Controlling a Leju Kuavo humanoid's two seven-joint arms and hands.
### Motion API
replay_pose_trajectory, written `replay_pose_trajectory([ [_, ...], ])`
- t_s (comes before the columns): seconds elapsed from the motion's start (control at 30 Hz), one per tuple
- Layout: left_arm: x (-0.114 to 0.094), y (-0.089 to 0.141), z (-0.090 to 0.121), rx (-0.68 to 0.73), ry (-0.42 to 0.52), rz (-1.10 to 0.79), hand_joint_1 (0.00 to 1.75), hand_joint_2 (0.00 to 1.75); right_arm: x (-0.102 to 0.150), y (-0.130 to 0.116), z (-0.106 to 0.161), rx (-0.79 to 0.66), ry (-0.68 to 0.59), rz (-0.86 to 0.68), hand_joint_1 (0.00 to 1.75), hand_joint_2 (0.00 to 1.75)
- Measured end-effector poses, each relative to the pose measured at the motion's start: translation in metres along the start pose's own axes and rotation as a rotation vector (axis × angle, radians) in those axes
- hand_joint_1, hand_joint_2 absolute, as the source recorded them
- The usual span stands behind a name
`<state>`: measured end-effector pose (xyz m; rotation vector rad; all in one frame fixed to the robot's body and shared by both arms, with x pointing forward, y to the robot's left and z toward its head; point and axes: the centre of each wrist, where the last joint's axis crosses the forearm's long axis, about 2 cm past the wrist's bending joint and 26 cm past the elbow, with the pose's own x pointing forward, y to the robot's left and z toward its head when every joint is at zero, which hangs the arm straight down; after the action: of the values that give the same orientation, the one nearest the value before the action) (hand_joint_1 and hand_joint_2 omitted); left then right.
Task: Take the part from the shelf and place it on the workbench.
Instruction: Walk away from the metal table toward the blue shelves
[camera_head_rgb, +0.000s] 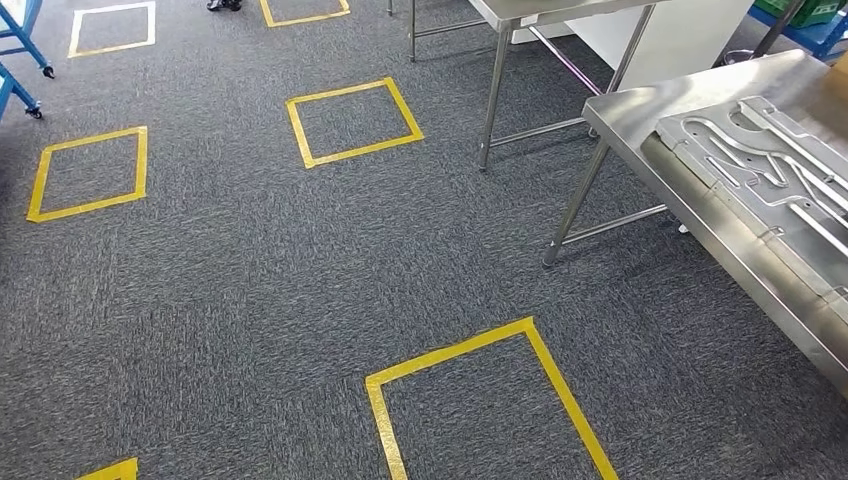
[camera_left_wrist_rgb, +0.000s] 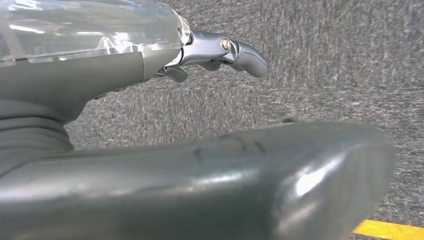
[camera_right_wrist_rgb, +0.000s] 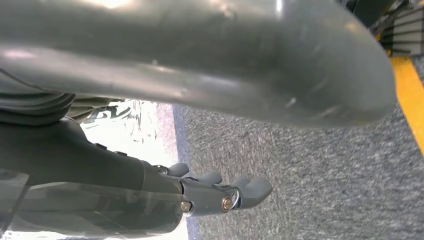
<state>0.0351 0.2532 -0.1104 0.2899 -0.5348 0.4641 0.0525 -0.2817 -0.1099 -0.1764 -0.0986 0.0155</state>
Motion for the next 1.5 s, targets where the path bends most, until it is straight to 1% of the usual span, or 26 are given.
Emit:
replay_pose_trajectory([
  [0.1, -0.0018, 0.0015, 0.0005, -0.007, 0.005, 0.012, 0.00, 0.00, 0.0034, 0.0008, 0.0003, 0.003, 0.003, -0.002, 0.00, 0.00],
  [0.4, -0.0003, 0.0021, -0.0004, 0.024, 0.012, 0.006, 0.00, 0.00, -0.0060, 0.0018, 0.0001, 0.010, 0.028, 0.018, 0.00, 0.00],
  [0.87, 0.0006, 0.0019, -0.0007, 0.050, 0.037, 0.021, 0.00, 0.00, -0.0029, 0.0017, 0.0001, 0.012, 0.003, 0.047, 0.00, 0.00],
  [1.1, -0.0008, 0.0006, 0.0005, 0.046, 0.028, 0.015, 0.00, 0.00, 0.0000, 0.0004, 0.0000, 0.013, 0.001, 0.053, 0.00, 0.00],
  [1.5, -0.0014, -0.0025, 0.0017, 0.019, 0.025, 0.013, 0.00, 0.00, -0.0027, -0.0030, -0.0008, 0.008, 0.001, 0.063, 0.00, 0.00],
])
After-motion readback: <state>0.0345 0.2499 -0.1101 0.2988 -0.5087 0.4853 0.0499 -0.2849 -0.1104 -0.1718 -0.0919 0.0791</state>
